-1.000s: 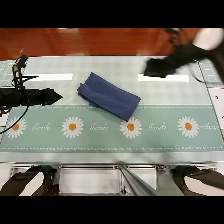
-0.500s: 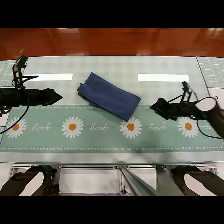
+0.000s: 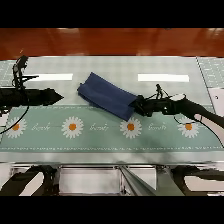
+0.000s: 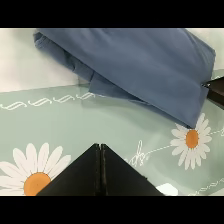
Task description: Fold the shirts.
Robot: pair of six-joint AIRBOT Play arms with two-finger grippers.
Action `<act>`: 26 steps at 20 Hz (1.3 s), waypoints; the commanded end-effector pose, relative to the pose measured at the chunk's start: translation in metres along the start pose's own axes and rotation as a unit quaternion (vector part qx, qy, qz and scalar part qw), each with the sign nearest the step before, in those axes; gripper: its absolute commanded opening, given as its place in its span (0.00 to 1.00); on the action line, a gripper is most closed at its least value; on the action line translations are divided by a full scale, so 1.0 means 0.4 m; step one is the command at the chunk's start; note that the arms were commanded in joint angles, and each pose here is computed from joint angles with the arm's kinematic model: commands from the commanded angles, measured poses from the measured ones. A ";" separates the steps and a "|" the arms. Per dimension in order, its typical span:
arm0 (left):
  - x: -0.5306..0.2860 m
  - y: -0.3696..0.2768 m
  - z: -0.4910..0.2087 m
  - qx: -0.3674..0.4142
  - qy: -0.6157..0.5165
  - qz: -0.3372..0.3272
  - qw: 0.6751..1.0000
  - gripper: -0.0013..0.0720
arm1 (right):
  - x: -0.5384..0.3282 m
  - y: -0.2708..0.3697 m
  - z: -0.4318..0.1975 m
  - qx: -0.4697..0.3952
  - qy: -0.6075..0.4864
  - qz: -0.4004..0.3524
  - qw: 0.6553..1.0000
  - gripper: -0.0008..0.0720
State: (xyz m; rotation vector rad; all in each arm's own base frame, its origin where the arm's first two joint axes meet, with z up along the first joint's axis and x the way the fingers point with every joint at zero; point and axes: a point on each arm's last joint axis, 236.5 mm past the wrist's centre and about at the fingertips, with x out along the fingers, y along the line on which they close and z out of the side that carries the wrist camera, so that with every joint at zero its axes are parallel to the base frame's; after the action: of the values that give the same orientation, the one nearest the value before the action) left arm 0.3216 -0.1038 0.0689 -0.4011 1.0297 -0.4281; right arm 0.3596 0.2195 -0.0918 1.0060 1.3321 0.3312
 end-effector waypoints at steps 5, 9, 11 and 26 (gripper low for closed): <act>0.000 -0.002 0.000 -0.001 0.000 -0.002 1.000 0.04 | 0.040 0.143 0.007 -0.085 0.038 0.048 0.995 0.04; 0.000 -0.001 0.000 -0.001 0.000 -0.001 1.000 0.04 | -0.045 0.304 0.056 -0.186 0.019 0.053 0.981 0.04; 0.000 -0.002 0.000 -0.001 0.000 -0.002 1.000 0.04 | -0.139 0.419 0.096 -0.246 -0.016 0.042 0.968 0.04; 0.000 -0.003 -0.003 -0.027 0.002 -0.002 1.000 0.04 | -0.922 0.522 0.275 -0.247 -0.225 -0.054 0.941 0.04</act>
State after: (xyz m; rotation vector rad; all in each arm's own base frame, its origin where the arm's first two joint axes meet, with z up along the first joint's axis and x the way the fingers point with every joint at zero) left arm 0.3206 -0.1048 0.0691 -0.4507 1.0462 -0.4064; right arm 0.4534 0.0842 0.2785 0.5138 0.8354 0.4257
